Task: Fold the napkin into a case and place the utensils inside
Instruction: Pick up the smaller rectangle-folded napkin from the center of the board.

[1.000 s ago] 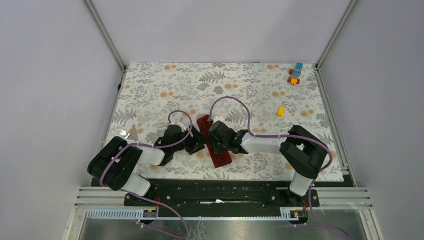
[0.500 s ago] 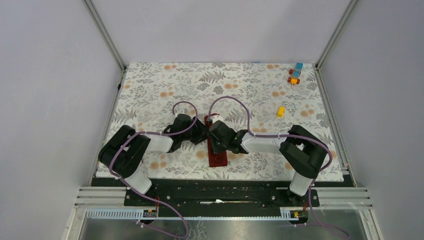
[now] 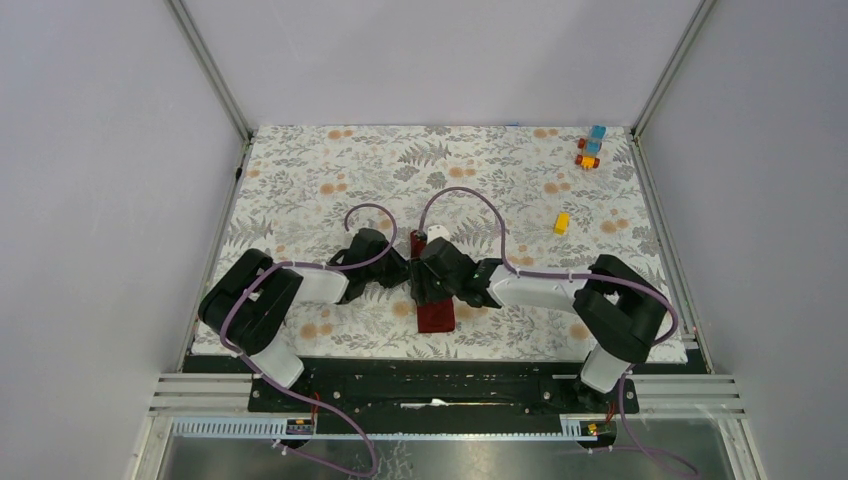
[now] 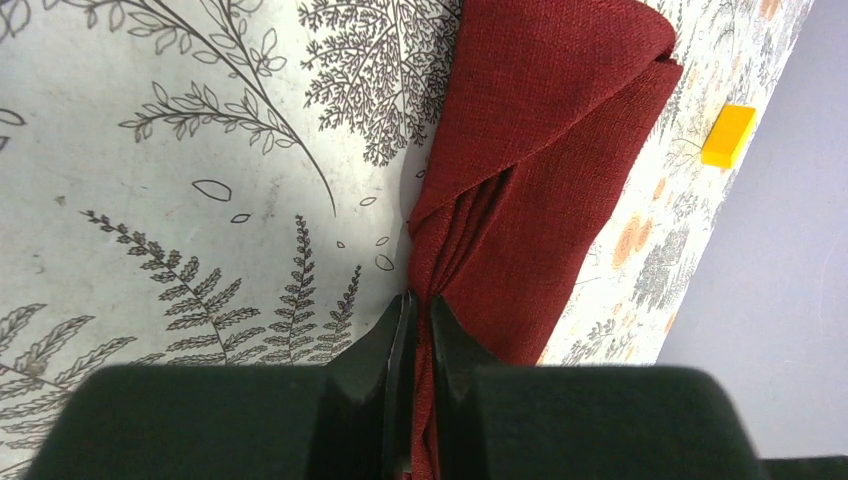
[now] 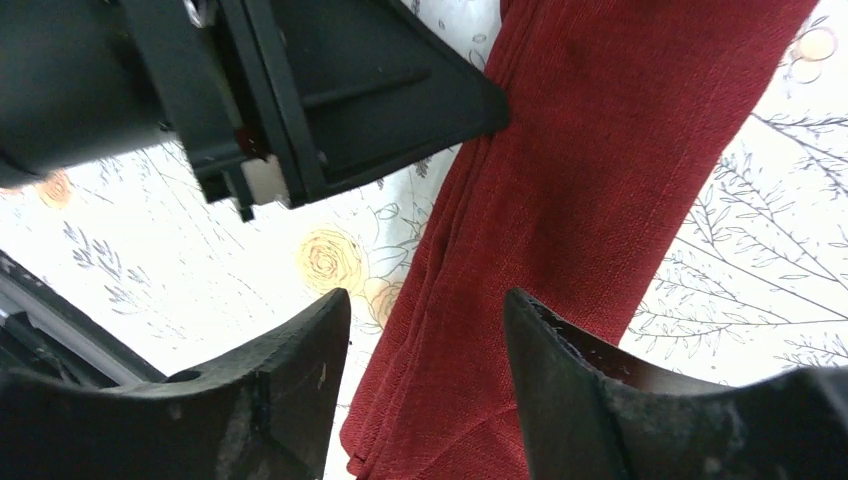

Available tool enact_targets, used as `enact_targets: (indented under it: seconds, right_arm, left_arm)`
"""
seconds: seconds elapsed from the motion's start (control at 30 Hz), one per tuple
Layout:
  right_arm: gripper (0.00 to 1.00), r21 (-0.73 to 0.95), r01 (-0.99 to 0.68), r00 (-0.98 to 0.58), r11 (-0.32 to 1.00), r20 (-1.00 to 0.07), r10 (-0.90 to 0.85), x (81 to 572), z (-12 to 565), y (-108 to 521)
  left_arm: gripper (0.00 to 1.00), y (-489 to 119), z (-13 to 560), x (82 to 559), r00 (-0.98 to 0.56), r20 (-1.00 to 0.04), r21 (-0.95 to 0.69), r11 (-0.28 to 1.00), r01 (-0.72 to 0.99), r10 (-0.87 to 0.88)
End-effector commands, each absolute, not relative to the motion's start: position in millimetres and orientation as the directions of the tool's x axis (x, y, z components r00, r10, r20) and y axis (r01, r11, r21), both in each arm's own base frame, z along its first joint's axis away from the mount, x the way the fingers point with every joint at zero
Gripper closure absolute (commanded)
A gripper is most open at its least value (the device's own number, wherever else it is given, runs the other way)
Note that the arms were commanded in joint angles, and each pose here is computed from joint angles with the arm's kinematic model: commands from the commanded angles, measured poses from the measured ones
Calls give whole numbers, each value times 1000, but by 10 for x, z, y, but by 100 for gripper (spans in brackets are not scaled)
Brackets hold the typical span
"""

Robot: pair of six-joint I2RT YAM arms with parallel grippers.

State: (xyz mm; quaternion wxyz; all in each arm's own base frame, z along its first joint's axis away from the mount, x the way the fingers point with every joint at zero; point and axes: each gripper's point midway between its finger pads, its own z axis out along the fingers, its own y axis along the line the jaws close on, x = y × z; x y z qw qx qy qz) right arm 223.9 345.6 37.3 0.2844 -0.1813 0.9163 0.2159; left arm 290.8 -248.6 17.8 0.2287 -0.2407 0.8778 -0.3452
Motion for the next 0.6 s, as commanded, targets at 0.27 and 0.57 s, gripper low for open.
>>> enact_targets:
  seconds: [0.27, 0.57]
  right_arm:
    - [44, 37, -365, -657, 930, -718, -230, 2334, 551, 3596]
    - [50, -112, -333, -625, 936, -717, -308, 2275, 351, 3608]
  left_arm:
    - [98, -2202, -263, 2621, -803, -217, -590, 730, -345, -555]
    - [100, -2174, -256, 2613, -800, -200, -601, 716, -355, -565]
